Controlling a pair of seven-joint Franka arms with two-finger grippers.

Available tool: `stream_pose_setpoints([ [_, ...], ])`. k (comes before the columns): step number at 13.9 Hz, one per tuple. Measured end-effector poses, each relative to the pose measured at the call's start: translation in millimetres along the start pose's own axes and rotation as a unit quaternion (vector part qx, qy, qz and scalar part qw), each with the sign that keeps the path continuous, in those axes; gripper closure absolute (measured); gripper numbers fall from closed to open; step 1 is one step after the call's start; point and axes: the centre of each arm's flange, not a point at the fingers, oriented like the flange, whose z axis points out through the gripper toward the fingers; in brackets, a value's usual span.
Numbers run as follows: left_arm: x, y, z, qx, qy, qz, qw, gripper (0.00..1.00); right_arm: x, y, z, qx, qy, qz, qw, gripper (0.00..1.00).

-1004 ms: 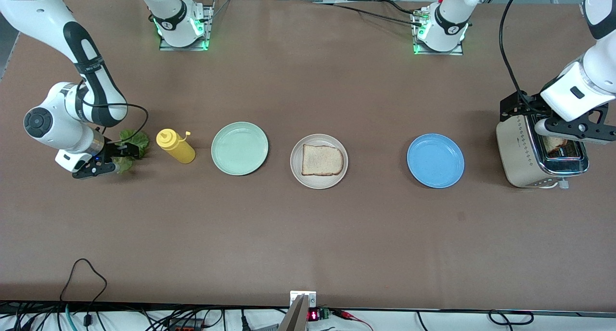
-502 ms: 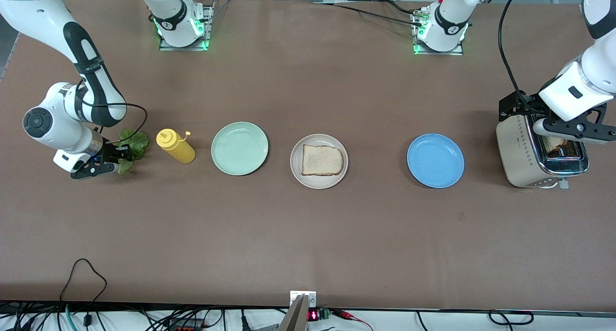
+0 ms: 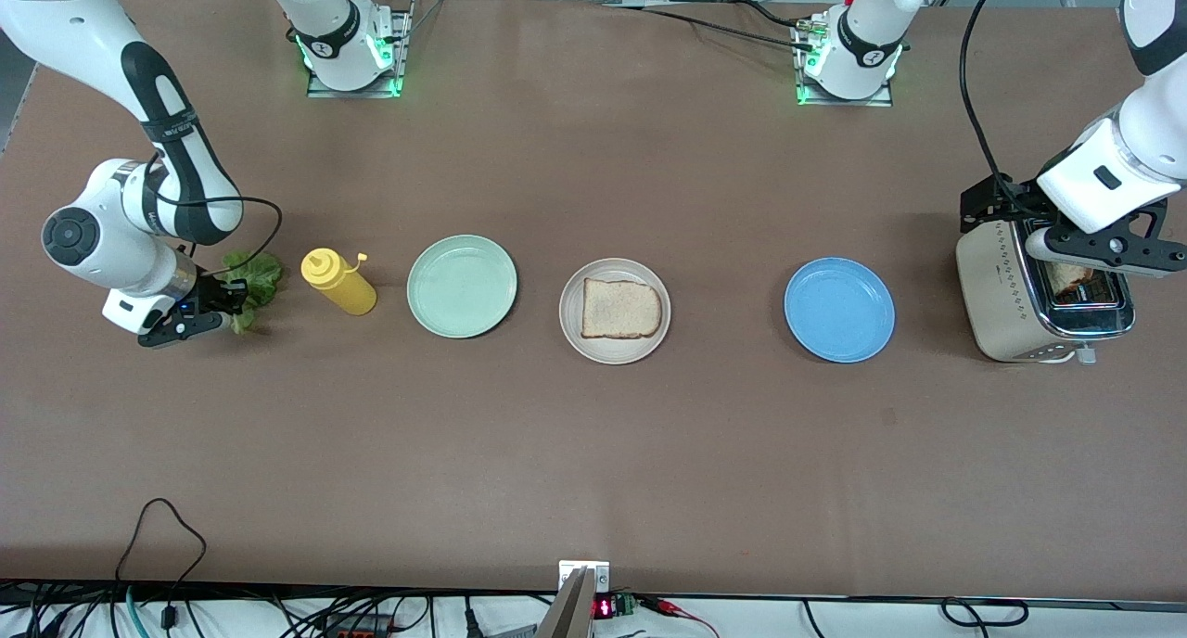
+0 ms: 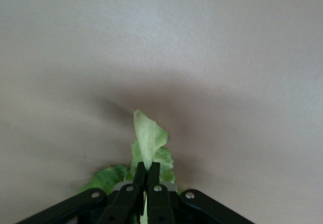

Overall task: Make sandwich in beige plate with both arms
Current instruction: 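Carry the lettuce leaf and lay it on the toast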

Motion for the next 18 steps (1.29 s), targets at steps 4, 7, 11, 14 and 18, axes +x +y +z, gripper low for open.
stream_pose_setpoints([
  [4,0,1,0,0.0,-0.001,0.001,1.0,0.0,27,-15,-95,0.026,-0.045,-0.077,0.996,0.96],
  [7,0,2,0,0.0,-0.001,0.001,1.0,0.0,59,-45,-170,0.031,-0.057,-0.153,0.986,0.96],
  [11,0,4,0,0.0,-0.001,0.003,1.0,0.0,104,-113,-245,0.039,-0.034,-0.242,0.969,0.96],
  [14,0,5,0,0.0,-0.001,0.003,1.0,0.0,134,-187,-291,0.051,0.017,-0.293,0.955,0.96],
  [18,0,5,0,0.0,-0.002,0.003,1.0,0.0,159,-303,-313,0.066,0.053,-0.358,0.93,0.96],
])
